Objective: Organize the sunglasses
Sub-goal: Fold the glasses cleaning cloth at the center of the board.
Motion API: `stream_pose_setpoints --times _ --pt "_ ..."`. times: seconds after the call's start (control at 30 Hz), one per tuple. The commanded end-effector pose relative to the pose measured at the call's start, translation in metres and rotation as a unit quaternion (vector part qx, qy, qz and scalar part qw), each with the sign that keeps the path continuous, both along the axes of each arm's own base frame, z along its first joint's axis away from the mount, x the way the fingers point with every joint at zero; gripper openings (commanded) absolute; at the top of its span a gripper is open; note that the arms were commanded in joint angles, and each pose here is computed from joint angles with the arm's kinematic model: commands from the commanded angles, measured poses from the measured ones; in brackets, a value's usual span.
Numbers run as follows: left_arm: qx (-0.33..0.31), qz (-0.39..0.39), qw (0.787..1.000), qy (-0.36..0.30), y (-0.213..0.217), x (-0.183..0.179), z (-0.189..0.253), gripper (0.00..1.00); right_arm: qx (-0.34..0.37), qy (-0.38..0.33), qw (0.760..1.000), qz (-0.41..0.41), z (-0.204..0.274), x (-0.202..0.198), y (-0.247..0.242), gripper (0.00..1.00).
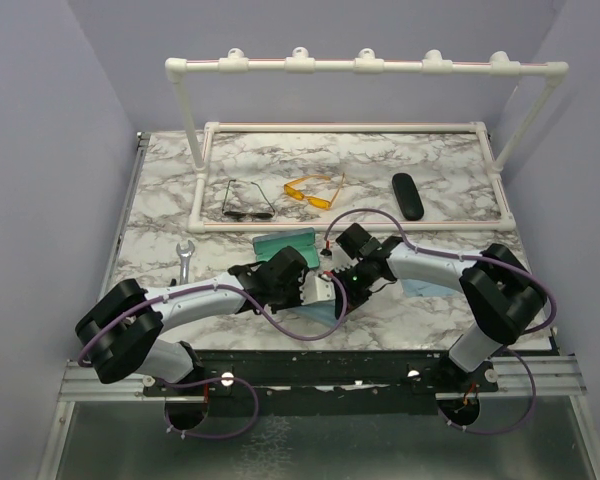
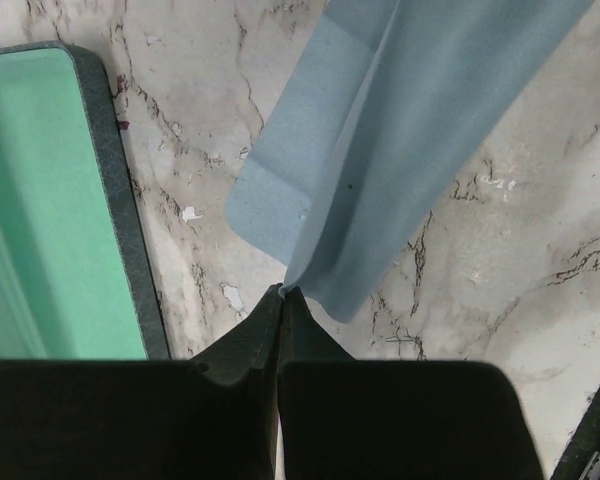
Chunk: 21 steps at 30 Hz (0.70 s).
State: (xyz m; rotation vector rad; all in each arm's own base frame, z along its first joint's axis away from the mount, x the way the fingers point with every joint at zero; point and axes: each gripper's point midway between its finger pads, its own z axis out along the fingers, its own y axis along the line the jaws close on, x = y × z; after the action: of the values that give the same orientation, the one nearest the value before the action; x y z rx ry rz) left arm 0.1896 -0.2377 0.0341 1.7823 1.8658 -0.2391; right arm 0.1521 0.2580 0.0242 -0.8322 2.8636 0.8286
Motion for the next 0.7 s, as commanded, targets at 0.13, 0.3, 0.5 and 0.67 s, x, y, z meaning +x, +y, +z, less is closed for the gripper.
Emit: stream_pose_setpoints --times 0.13,0.3,0.5,0.67 --pt "-0.002 -0.003 1.0 -0.01 0.0001 0.0035 -0.0017 0.0 -0.006 0.021 1.0 -0.006 -0.0003 -0.012 -0.0082 0.01" --pt "-0.005 -0.005 1.0 -0.007 0.0002 0.001 -0.0045 0.0 -0.009 0.015 1.0 -0.009 -0.0017 -0.0083 -0.0074 0.01" --pt "-0.005 -0.004 1.0 -0.007 0.0005 0.0011 -0.0046 0.0 -0.01 0.011 1.0 -0.005 -0.0037 -0.0048 -0.0058 0.01" --pt "-0.01 -0.002 1.0 -0.009 -0.0019 0.0023 -0.0042 0.0 -0.014 0.02 1.0 -0.002 -0.0074 -0.0072 -0.0064 0.03"
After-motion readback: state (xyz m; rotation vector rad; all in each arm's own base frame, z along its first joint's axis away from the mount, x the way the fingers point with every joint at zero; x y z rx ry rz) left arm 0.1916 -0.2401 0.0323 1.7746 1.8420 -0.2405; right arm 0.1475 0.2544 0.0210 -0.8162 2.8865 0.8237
